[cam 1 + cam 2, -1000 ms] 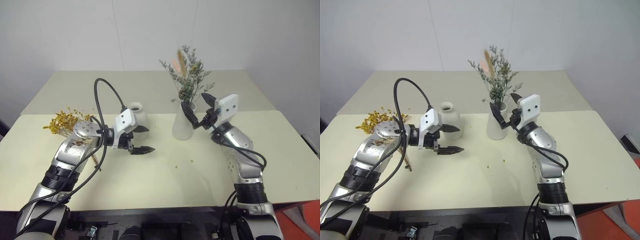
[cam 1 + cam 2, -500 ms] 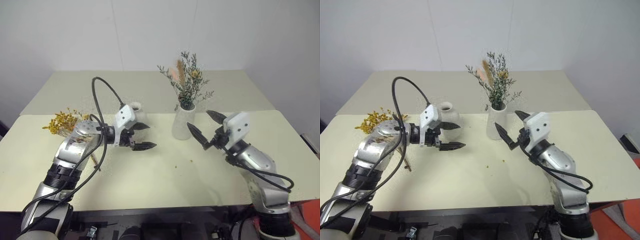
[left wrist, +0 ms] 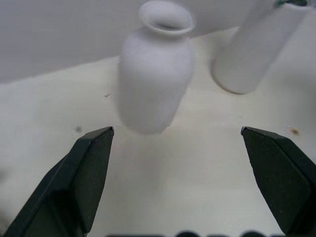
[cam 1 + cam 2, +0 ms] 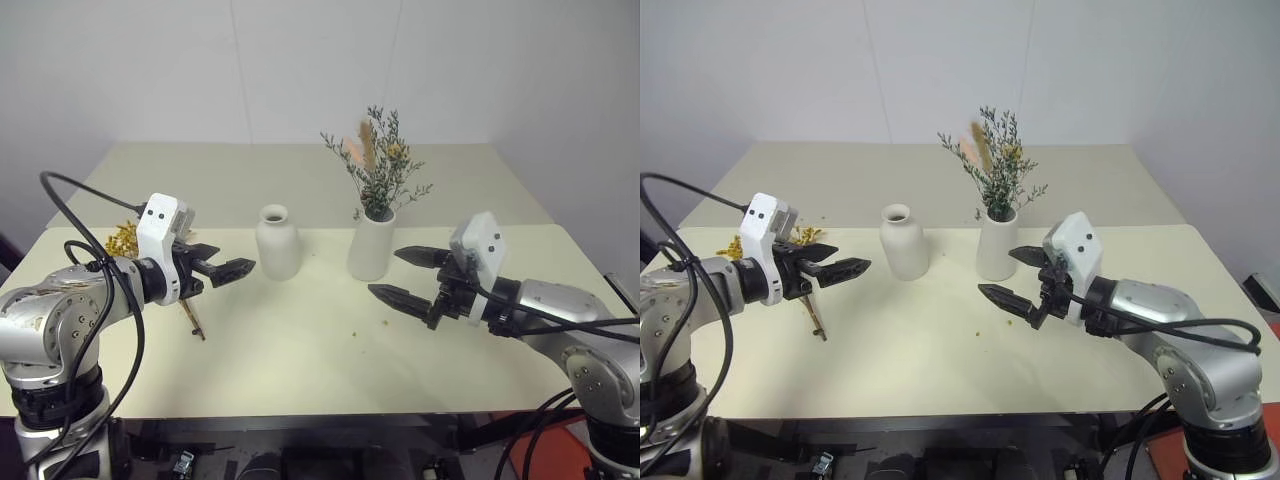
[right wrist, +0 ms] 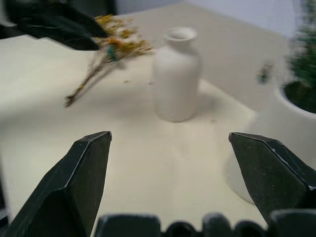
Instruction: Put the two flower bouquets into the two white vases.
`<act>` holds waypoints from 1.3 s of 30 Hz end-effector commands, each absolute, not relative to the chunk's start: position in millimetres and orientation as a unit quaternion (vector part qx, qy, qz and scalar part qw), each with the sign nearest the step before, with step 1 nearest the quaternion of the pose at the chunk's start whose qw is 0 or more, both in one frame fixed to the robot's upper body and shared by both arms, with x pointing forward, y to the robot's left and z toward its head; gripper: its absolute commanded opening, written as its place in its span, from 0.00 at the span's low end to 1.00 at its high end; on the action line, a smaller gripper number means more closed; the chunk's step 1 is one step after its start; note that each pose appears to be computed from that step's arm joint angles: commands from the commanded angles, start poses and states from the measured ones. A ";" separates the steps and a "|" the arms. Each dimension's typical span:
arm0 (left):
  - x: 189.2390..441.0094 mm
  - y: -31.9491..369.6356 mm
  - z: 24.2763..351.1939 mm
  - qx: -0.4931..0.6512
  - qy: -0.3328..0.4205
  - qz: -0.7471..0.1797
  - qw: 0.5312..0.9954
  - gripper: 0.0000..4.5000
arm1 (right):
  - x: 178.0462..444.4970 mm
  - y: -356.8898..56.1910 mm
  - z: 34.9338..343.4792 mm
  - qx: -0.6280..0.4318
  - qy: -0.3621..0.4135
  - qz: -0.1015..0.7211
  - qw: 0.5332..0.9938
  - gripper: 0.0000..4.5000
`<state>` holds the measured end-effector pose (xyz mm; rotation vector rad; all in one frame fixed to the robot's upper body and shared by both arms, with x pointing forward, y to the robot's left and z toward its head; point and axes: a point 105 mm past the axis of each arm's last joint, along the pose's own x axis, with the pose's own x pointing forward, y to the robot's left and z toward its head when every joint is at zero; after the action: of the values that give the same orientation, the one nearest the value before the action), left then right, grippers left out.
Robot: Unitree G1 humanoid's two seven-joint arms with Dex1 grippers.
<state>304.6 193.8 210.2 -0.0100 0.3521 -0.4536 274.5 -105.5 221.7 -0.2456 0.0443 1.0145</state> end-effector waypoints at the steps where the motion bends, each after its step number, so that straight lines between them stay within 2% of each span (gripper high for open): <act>1: 303.7 218.8 212.6 -0.011 0.147 -0.109 0.983 1.00 | 272.7 -92.3 224.9 -0.125 0.024 0.530 0.839 1.00; 8: 282.4 275.7 191.3 -0.051 0.146 0.080 0.985 1.00 | 276.7 -61.4 228.0 -0.112 0.009 0.586 0.803 1.00; 11: 270.2 281.1 181.6 -0.048 0.154 0.099 0.982 1.00 | 279.0 -50.3 228.3 -0.110 0.000 0.601 0.792 1.00; 15: 266.0 288.2 169.7 -0.059 0.171 0.126 0.975 1.00 | 282.1 -37.4 227.0 -0.107 -0.005 0.619 0.778 1.00; 19: 282.4 297.9 170.9 -0.075 0.174 0.144 0.971 1.00 | 284.8 -27.6 223.8 -0.102 -0.003 0.633 0.767 1.00; 23: 299.7 286.5 175.2 -0.069 0.171 0.112 0.976 1.00 | 286.1 -23.9 221.6 -0.105 -0.003 0.635 0.765 1.00; 39: 345.1 275.5 156.4 -0.093 0.214 0.112 0.966 1.00 | 287.0 -31.5 211.3 -0.116 0.012 0.606 0.787 1.00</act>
<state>339.2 274.1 145.0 -0.2112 0.4751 0.2174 289.6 -30.6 202.2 -0.2239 0.0656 1.3124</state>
